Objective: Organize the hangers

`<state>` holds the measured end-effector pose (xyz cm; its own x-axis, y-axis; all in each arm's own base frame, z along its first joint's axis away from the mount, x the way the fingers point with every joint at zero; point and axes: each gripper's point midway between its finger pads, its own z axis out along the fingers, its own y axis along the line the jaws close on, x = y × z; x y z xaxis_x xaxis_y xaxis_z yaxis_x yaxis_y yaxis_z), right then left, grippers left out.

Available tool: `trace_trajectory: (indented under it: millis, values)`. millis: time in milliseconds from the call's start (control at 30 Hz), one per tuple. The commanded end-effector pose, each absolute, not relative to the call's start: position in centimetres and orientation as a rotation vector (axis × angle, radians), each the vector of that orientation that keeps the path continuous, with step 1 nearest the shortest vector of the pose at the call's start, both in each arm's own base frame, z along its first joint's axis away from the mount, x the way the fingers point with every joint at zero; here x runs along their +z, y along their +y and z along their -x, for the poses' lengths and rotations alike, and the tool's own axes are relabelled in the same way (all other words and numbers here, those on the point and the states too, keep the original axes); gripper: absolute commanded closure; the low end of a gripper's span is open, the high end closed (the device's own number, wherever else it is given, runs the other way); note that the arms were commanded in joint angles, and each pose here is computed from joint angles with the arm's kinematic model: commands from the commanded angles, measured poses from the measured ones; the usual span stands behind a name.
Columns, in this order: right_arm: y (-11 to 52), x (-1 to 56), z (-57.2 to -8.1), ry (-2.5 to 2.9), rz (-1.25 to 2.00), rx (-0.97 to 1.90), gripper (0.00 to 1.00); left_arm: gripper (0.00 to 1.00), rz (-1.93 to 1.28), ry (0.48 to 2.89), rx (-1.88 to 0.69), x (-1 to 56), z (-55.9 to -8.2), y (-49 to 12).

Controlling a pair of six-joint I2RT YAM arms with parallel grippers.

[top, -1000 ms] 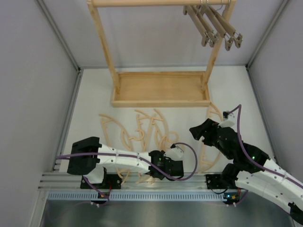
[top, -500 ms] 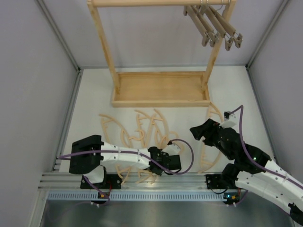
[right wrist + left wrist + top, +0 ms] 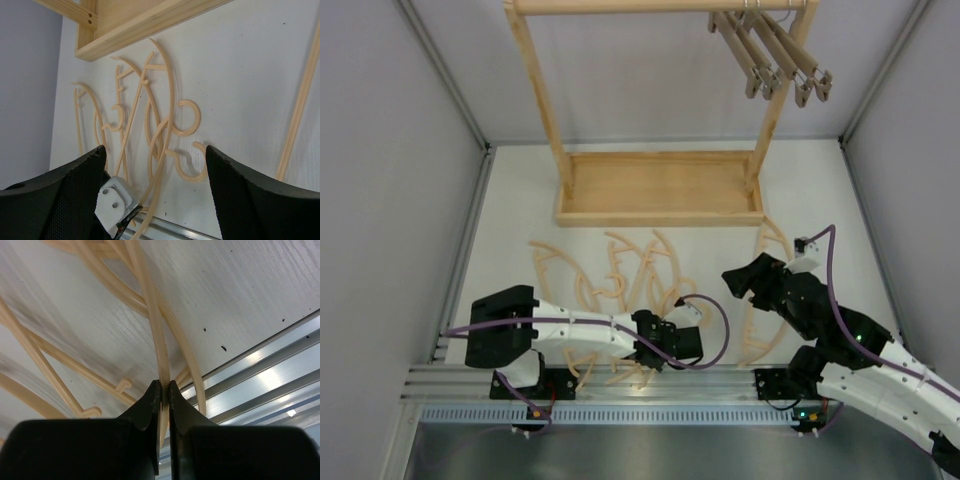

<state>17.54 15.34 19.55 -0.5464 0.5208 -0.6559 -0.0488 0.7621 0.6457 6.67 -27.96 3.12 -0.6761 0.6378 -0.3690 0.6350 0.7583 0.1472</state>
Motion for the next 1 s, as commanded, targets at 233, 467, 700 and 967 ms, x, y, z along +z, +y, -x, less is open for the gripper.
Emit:
trace_trajectory:
  millis: [233,467,700,967]
  values:
    - [15.4,22.2,-17.8,1.958,-0.353,0.817,0.23,1.00,-0.849,2.446,-0.243,10.4,-7.5,-30.0]
    - [14.9,23.4,-17.6,1.935,-0.358,0.821,0.23,1.00,-0.775,2.393,-0.351,14.3,-8.2,-30.5]
    - [13.1,26.5,-17.5,1.864,-0.385,0.801,0.22,1.00,-0.632,2.329,-0.478,18.7,-10.7,-30.4]
    - [10.7,30.3,-17.2,1.774,-0.412,0.777,0.21,1.00,-0.490,2.116,-0.826,28.3,-15.8,-31.5]
